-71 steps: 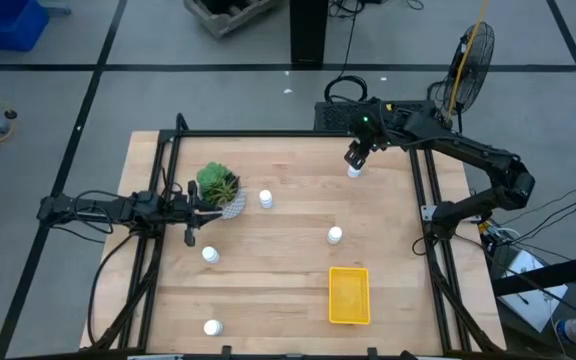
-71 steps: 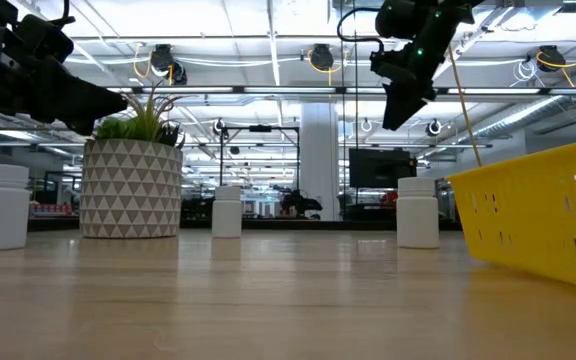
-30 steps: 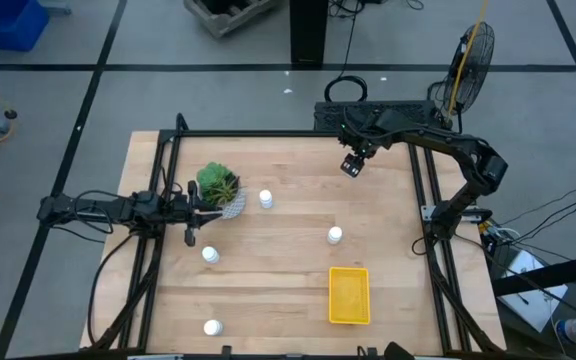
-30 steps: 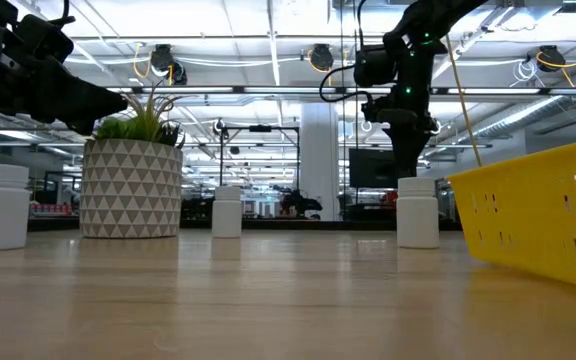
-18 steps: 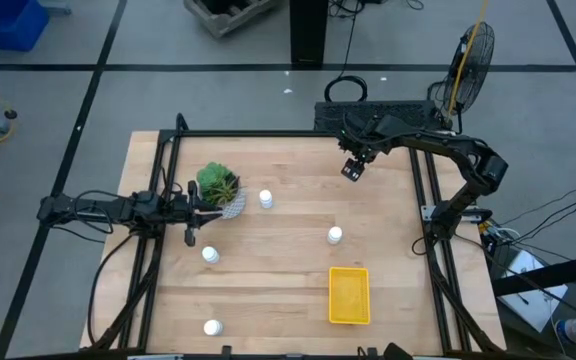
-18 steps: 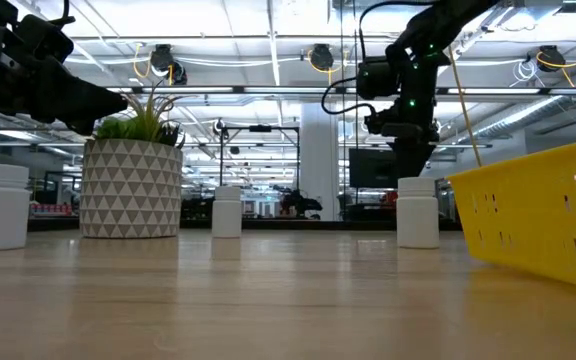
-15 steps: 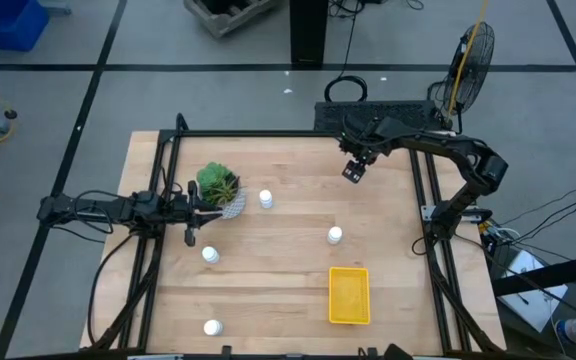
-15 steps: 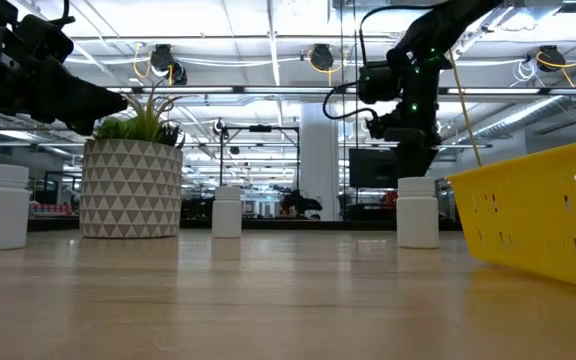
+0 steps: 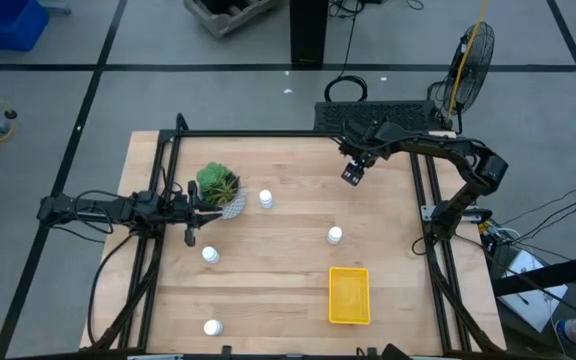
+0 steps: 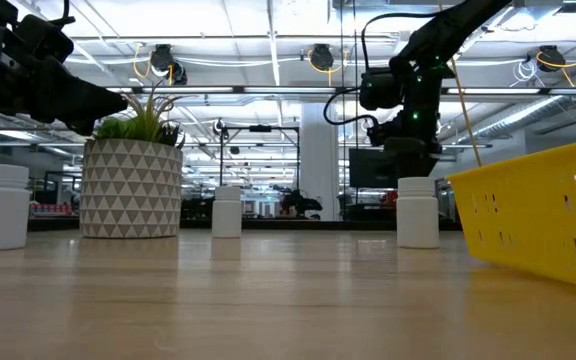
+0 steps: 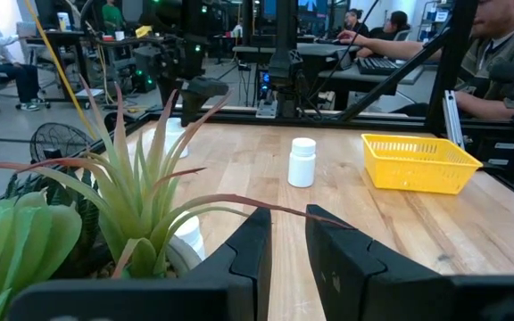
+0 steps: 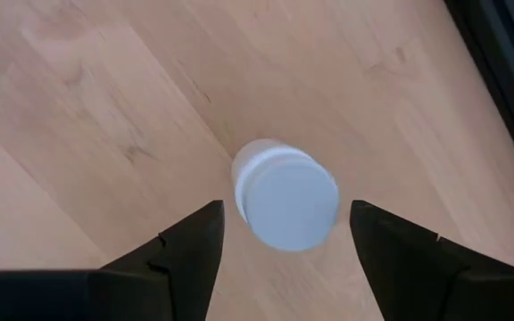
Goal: Pick and place pill bottles into a basket
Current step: Put the pill bottle into the basket
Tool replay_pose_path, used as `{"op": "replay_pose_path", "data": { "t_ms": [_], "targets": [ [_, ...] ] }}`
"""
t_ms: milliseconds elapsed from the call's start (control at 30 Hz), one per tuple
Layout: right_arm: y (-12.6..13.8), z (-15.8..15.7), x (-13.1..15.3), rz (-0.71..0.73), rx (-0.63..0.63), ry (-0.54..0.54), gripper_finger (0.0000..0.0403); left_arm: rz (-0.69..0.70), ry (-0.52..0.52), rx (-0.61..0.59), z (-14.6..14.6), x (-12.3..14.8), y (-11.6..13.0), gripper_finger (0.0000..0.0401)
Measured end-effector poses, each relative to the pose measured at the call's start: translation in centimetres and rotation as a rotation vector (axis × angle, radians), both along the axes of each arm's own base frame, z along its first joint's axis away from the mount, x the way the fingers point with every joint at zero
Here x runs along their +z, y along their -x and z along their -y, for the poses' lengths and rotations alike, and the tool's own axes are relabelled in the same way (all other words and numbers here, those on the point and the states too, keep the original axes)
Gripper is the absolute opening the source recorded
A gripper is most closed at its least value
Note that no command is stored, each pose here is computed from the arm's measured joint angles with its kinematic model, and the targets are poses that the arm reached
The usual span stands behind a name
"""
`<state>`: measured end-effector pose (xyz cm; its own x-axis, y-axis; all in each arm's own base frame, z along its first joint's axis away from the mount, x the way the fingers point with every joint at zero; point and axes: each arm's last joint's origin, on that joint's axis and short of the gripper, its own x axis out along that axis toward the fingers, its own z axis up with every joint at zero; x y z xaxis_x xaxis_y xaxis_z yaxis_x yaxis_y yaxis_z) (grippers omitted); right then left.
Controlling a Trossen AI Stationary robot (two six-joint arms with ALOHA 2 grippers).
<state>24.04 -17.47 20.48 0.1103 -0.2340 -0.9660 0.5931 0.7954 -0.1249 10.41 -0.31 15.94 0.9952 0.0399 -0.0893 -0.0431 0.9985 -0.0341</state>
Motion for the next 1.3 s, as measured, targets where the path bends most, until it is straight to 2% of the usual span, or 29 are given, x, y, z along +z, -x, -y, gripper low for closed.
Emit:
{"op": "replay_pose_path", "data": {
  "t_ms": [900,1300],
  "targets": [
    [-0.2,0.1,0.0,0.028,-0.014,0.007,0.0238,0.0,0.011,0.001,0.0,0.0,0.0,0.0077],
    [0.2,-0.1,-1.4,0.024,-0.008,0.011,0.0238,0.0,0.01,0.001,0.0,0.0,0.0,0.0077]
  ]
}}
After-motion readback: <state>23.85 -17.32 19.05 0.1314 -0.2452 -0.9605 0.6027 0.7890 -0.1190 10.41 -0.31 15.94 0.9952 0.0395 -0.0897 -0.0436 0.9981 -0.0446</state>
